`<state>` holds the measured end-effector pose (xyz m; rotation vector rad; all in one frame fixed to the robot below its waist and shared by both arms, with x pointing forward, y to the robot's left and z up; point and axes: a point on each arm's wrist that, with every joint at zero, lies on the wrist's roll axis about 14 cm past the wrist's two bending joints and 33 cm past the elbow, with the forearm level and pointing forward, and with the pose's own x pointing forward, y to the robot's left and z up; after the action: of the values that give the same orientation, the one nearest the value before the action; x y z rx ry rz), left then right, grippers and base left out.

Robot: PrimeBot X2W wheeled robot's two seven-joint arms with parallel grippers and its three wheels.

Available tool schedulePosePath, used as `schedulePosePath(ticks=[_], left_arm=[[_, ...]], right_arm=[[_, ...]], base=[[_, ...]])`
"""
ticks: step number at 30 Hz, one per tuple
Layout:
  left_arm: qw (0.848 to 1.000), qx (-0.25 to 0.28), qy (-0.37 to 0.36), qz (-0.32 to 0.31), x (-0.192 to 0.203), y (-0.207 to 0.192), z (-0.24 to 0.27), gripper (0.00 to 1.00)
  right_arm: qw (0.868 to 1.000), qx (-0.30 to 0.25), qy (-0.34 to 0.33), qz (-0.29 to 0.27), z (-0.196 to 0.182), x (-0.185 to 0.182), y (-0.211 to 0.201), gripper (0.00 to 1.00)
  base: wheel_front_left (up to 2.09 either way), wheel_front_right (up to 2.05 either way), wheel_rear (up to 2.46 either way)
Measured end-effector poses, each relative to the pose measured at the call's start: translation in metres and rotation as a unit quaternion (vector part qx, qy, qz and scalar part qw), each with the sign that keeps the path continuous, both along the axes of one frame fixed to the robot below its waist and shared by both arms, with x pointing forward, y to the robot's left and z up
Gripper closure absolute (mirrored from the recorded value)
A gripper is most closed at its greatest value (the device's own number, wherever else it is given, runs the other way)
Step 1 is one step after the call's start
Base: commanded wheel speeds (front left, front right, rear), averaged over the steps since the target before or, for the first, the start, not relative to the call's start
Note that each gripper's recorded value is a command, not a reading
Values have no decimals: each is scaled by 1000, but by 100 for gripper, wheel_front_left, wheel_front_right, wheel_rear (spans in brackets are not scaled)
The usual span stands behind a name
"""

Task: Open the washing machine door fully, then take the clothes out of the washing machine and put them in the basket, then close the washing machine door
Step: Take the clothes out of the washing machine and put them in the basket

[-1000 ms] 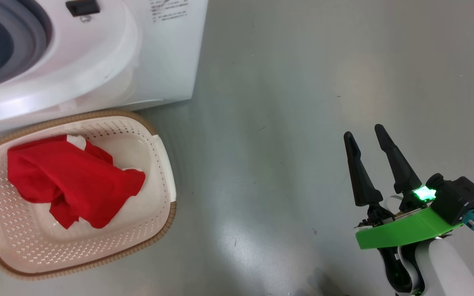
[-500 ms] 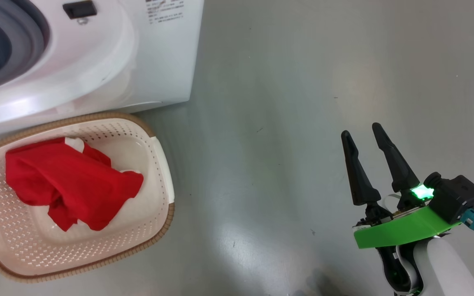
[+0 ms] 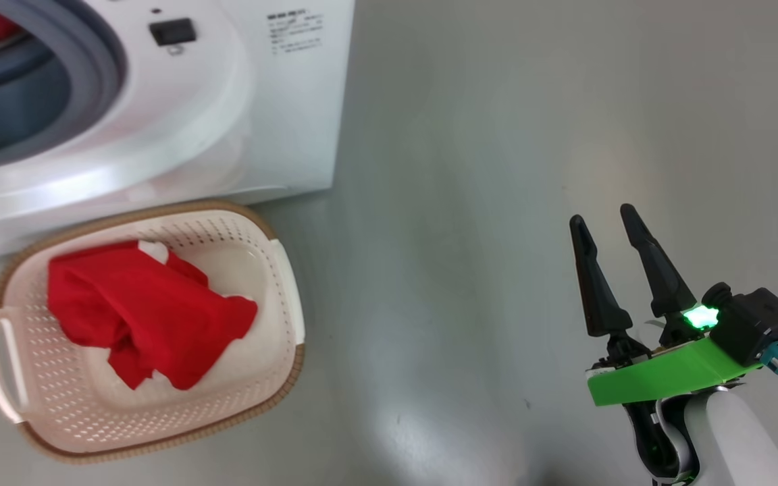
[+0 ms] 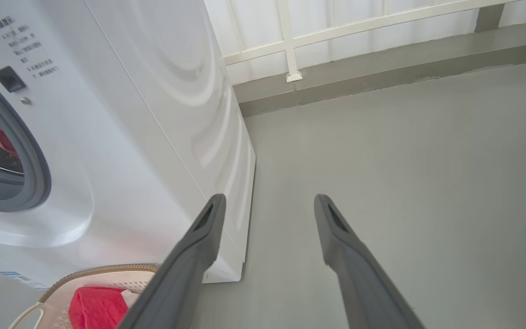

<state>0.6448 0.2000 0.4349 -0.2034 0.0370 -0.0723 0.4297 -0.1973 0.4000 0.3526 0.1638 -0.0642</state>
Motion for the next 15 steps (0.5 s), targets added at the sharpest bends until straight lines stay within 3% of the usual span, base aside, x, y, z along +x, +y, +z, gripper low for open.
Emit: schedulePosePath(ticks=[6,15], left_arm=[[999,-33,-27,33,-36,9,17,100],[994,-39,-91,55,-81,22,64,100]], right_arm=[[1000,1,-10,4,9,-3,4,0],[1000,10,-19,18,16,-5,16,0]], base=[[0,0,0],[0,0,0]])
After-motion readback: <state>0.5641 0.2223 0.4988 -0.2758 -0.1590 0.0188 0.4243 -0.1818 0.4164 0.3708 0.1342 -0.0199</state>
